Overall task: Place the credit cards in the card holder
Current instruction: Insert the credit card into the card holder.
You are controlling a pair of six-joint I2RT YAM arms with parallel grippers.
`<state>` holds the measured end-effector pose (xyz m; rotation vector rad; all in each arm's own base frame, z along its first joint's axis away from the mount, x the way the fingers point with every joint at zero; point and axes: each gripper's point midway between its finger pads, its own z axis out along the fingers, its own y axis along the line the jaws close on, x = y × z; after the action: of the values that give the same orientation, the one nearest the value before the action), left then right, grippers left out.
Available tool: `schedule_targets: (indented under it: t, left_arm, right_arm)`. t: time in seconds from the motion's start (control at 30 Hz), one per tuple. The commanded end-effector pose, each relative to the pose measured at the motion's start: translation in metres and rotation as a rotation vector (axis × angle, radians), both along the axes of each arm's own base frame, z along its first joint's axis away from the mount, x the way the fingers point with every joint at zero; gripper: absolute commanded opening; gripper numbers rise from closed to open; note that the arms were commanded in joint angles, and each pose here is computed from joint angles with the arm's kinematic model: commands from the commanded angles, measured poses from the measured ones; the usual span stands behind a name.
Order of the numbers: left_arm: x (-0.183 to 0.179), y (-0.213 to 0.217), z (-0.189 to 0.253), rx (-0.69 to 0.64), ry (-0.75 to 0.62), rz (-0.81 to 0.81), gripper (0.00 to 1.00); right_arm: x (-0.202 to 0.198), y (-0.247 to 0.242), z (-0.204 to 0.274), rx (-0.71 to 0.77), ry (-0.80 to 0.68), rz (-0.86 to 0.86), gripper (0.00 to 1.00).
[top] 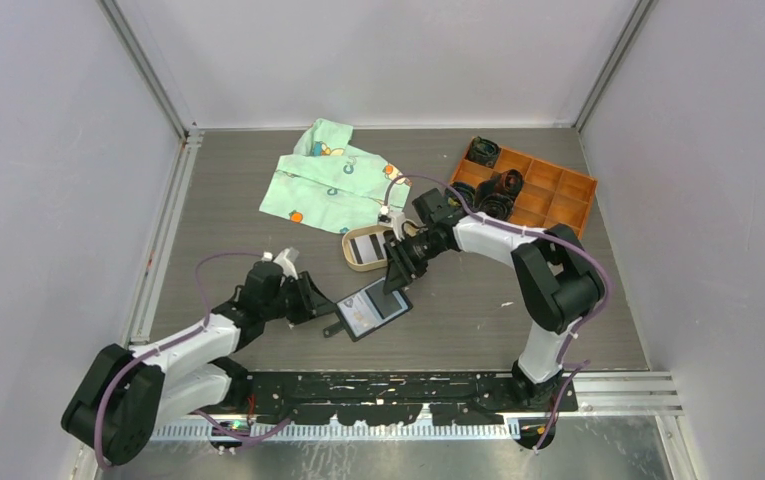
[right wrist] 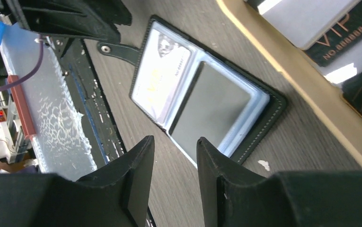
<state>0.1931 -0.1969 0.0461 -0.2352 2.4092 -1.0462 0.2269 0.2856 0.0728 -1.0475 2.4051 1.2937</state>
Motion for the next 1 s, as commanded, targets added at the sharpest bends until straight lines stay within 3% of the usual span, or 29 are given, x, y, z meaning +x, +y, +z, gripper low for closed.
schedule_targets:
  t: [0.0,0.6,0.97]
  left_arm:
    - [0.008,-0.002,-0.003,0.001,0.013,0.014,0.33]
    - [0.014,-0.016,-0.018,-0.003,0.086,-0.044,0.32]
    - [0.029,-0.024,-0.013,0.021,0.075,-0.075,0.32]
  right_arm:
    - [0.013,0.000,0.000,-0.059,0.009,-0.031,0.44]
    - [0.015,-0.003,-0.029,-0.146,0.105,-0.067,0.41]
    - [0.029,-0.016,-0.039,-0.250,0.042,-0.131,0.42]
